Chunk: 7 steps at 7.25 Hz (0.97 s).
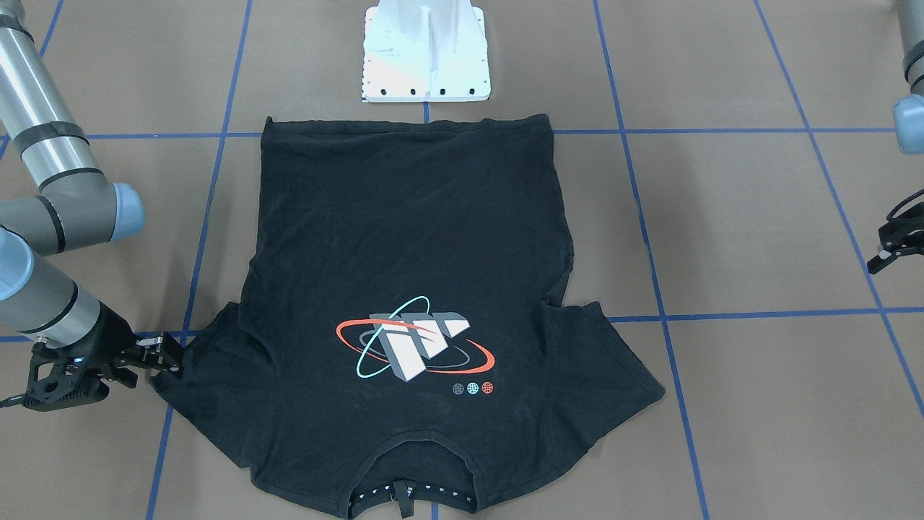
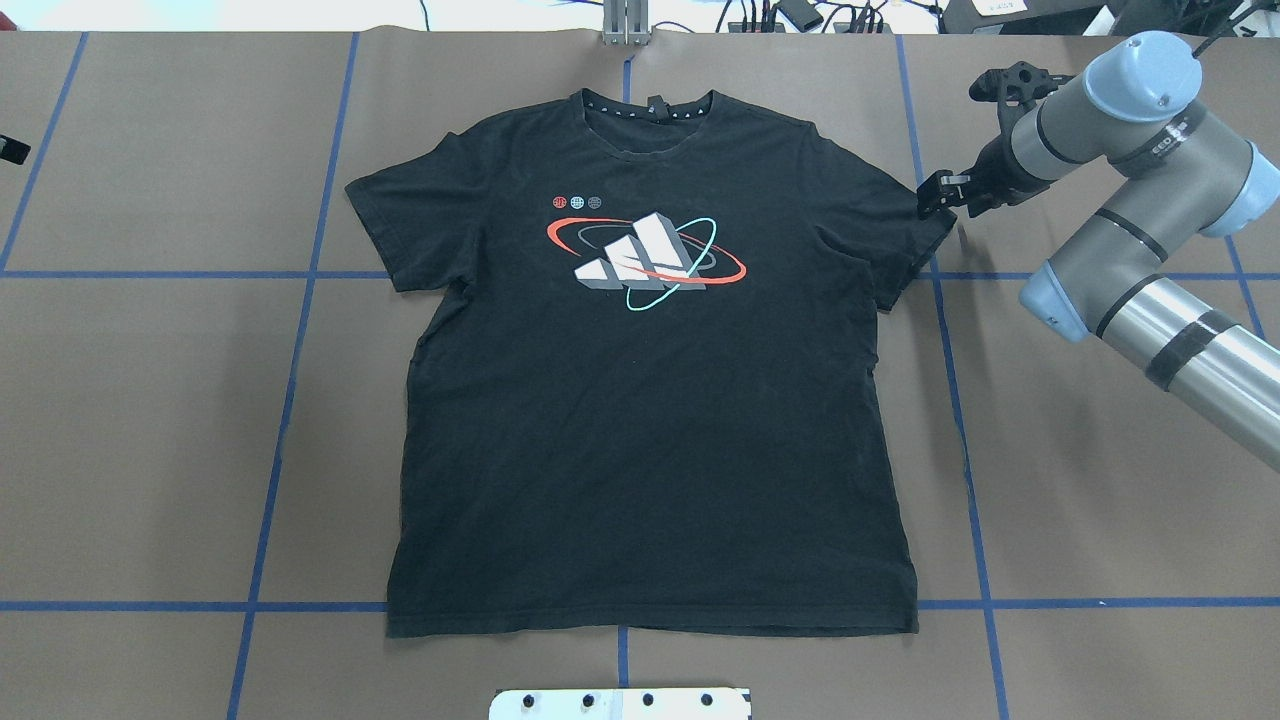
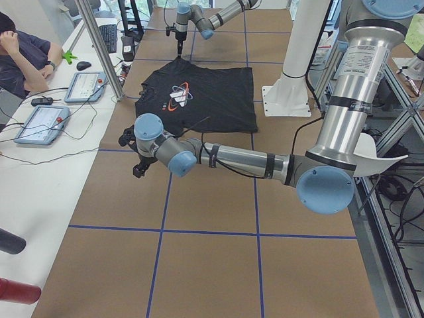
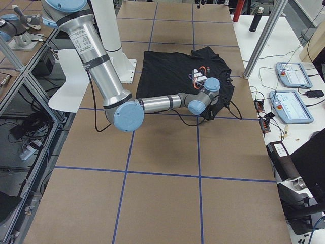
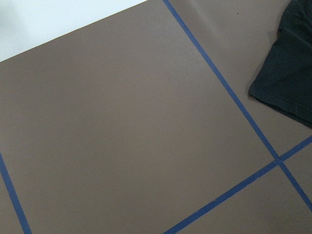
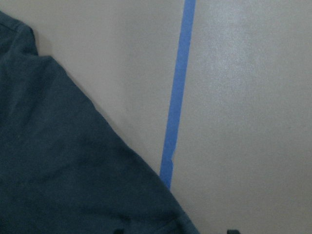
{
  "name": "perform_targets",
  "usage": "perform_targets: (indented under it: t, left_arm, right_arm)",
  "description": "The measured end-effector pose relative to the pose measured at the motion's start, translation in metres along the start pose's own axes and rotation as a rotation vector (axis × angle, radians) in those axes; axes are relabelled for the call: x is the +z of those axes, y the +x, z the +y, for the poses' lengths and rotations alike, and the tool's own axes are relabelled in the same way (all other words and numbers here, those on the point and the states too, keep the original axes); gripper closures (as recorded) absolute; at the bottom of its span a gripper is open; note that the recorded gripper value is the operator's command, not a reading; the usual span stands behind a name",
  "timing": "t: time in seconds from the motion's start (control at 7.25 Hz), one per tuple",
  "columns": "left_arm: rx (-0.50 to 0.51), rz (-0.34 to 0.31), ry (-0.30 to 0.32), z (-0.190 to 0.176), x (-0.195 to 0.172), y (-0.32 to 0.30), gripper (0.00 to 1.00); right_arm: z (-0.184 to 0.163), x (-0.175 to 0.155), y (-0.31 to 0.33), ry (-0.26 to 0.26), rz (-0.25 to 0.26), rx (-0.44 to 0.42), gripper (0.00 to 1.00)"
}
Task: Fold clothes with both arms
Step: 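Move the right gripper to the sleeve of the black t-shirt nearest it, then fold the sleeve with the right gripper inward across the shirt body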
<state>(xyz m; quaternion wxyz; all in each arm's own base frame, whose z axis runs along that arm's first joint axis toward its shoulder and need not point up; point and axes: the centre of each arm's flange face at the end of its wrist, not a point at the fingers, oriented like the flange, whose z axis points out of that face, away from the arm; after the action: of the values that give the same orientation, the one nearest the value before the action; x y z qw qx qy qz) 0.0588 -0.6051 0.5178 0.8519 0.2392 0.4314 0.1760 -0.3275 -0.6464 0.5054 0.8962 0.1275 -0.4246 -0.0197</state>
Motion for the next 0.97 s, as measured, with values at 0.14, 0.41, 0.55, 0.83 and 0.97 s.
perform_targets:
  t: [0.14,0.41,0.55,0.83,0.97]
  left_arm:
    - [0.005,0.001,0.004,0.0030,0.0036,-0.0042,0.00]
    - [0.013,0.001,0.011,0.0077,0.0089,-0.0106,0.00]
    - [0.014,0.002,0.013,0.0081,0.0095,-0.0113,0.00]
    - [0.015,0.002,0.014,0.0084,0.0096,-0.0115,0.00]
    - [0.015,0.002,0.014,0.0085,0.0097,-0.0115,0.00]
  right_arm:
    - [0.0024,0.0039,0.0048,0.007,0.006,-0.040,0.48]
    - [0.0057,0.0101,0.0038,0.013,0.017,-0.075,0.85]
    - [0.0063,0.0111,0.0026,0.014,0.019,-0.081,0.97]
    - [0.0056,0.0097,0.0010,0.018,0.016,-0.087,1.00]
    - [0.0040,0.0073,0.0008,0.022,0.015,-0.087,1.00]
